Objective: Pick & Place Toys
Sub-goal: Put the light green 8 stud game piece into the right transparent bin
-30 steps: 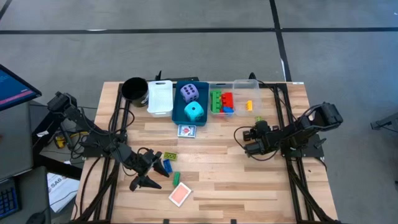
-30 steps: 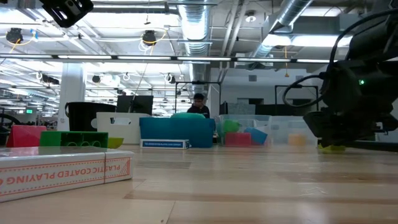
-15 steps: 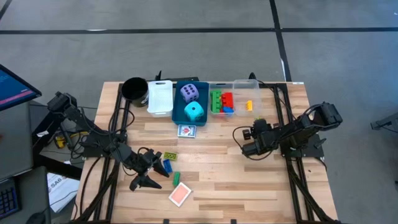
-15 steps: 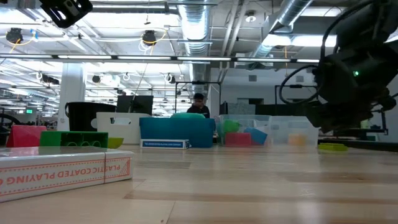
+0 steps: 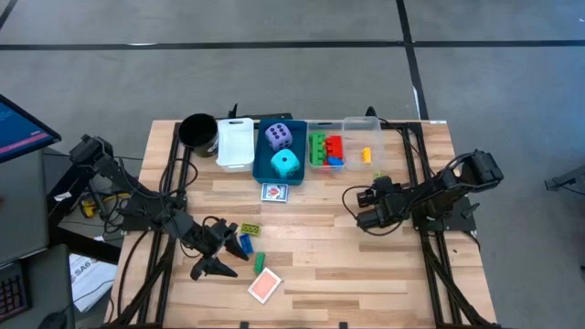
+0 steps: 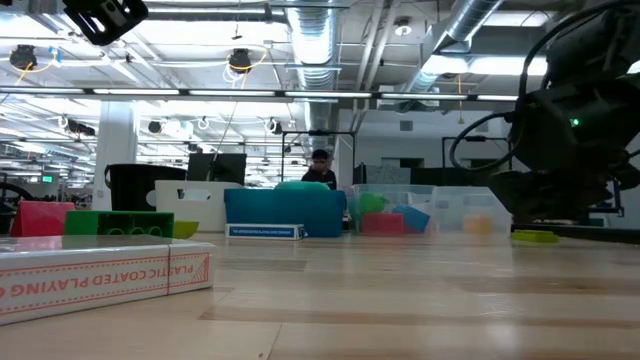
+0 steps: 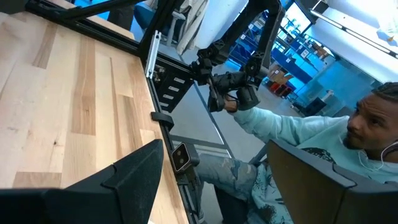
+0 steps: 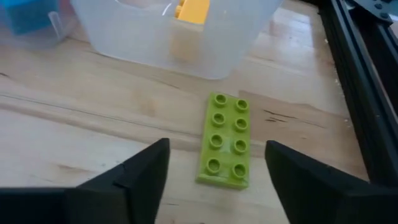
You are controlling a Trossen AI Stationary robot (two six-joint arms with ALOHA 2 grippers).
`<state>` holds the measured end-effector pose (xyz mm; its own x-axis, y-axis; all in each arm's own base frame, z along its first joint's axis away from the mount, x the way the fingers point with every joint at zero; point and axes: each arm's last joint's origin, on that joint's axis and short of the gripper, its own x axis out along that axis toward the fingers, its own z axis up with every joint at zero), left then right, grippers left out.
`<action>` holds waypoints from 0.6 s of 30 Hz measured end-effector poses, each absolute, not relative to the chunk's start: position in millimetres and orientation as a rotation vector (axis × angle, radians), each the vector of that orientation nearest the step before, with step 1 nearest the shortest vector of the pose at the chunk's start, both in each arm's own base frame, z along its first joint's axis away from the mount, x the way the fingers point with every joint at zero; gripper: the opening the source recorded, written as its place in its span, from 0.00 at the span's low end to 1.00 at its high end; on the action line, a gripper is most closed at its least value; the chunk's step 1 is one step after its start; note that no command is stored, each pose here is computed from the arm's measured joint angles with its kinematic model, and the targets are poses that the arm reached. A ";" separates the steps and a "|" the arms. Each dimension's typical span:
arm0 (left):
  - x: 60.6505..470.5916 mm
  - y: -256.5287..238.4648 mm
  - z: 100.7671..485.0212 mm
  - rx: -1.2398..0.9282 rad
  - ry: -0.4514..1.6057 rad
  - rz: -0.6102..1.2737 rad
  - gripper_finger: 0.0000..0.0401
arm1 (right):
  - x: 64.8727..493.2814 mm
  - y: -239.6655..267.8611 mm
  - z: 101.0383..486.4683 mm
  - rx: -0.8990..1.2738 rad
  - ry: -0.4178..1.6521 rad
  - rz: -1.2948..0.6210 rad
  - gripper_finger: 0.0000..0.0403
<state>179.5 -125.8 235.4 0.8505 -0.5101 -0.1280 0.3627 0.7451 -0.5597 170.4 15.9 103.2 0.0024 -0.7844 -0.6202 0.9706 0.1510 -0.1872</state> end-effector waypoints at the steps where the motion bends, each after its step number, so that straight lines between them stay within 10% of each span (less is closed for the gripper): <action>1: 179.5 -125.8 235.4 -0.550 0.283 -0.485 0.70 | 170.5 15.9 103.2 0.335 0.695 -1.417 0.67; 18: 179.5 -125.8 235.5 -0.554 0.283 -0.484 0.70 | 160.9 8.5 86.5 0.455 0.674 -1.426 0.76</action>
